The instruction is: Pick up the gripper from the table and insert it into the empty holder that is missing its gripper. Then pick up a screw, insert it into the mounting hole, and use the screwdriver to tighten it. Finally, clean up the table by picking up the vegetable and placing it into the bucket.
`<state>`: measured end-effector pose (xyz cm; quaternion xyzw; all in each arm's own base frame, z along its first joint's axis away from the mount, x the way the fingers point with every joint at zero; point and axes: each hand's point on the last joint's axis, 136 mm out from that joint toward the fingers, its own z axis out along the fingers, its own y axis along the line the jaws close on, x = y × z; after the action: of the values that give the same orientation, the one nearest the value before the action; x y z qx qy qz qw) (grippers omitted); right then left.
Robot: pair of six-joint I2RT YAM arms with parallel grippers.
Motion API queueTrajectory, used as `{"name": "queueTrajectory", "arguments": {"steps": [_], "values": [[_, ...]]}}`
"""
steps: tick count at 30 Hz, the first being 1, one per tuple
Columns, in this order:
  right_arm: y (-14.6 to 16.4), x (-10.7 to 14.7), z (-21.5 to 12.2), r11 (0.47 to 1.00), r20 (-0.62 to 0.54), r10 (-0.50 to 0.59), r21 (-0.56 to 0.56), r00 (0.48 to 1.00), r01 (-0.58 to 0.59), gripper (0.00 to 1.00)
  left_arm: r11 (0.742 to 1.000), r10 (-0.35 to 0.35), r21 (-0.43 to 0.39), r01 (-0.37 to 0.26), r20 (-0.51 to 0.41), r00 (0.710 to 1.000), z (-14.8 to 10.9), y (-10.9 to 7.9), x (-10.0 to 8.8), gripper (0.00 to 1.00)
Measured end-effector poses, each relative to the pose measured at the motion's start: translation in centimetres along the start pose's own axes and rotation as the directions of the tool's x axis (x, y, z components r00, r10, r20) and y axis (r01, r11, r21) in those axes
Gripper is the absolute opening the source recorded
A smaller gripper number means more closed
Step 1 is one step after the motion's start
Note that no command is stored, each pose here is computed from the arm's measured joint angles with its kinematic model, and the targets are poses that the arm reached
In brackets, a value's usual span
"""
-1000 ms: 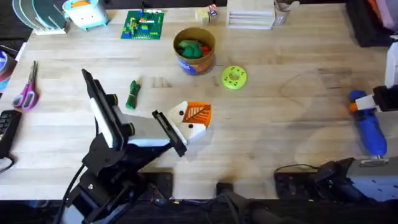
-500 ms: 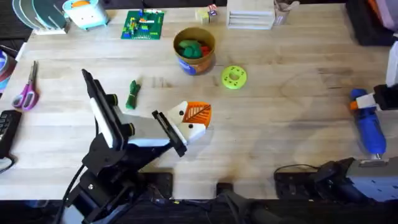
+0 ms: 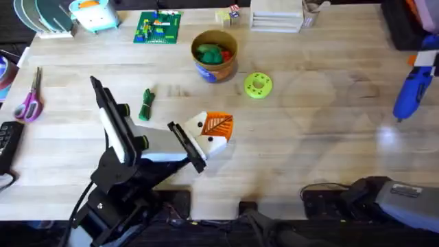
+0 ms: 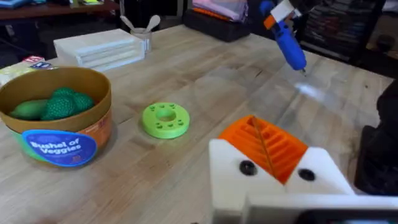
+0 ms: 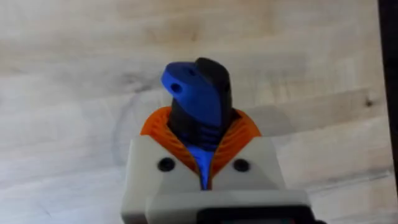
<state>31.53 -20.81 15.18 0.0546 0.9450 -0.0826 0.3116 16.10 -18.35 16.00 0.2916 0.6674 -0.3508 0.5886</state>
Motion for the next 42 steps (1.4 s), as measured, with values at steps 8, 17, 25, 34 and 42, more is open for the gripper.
{"name": "queueTrajectory", "arguments": {"steps": [8, 17, 25, 34, 42], "values": [[6.2, -9.0, -6.4, 0.991, 0.353, 0.058, -0.133, 0.934, -0.011, 0.023, 1.000, 0.000, 0.000, 0.000, 0.000, 1.000, 0.0, 0.0, 0.0, 0.011], [19.1, -14.0, -13.4, 0.912, 0.601, 0.019, -0.338, 0.799, 0.233, 0.023, 1.000, 0.000, 0.000, 0.000, 0.000, 1.000, 0.0, 0.0, 0.0, 0.011], [29.1, -14.0, -17.5, 0.772, 0.732, 0.063, -0.467, 0.678, 0.431, 0.023, 1.000, 0.000, 0.000, 0.000, 0.000, 1.000, 0.0, 0.0, 0.0, 0.011], [37.9, -11.2, -23.6, 0.525, 0.785, 0.187, -0.588, 0.591, 0.615, 0.023, 1.000, 0.000, 0.000, 0.000, 0.000, 1.000, 0.0, 0.0, 0.0, 0.011], [42.9, -7.6, -29.6, 0.280, 0.761, 0.264, -0.648, 0.593, 0.708, 0.023, 1.000, 0.000, 0.000, 0.000, 0.000, 1.000, 0.0, 0.0, 0.0, 0.011]]}}
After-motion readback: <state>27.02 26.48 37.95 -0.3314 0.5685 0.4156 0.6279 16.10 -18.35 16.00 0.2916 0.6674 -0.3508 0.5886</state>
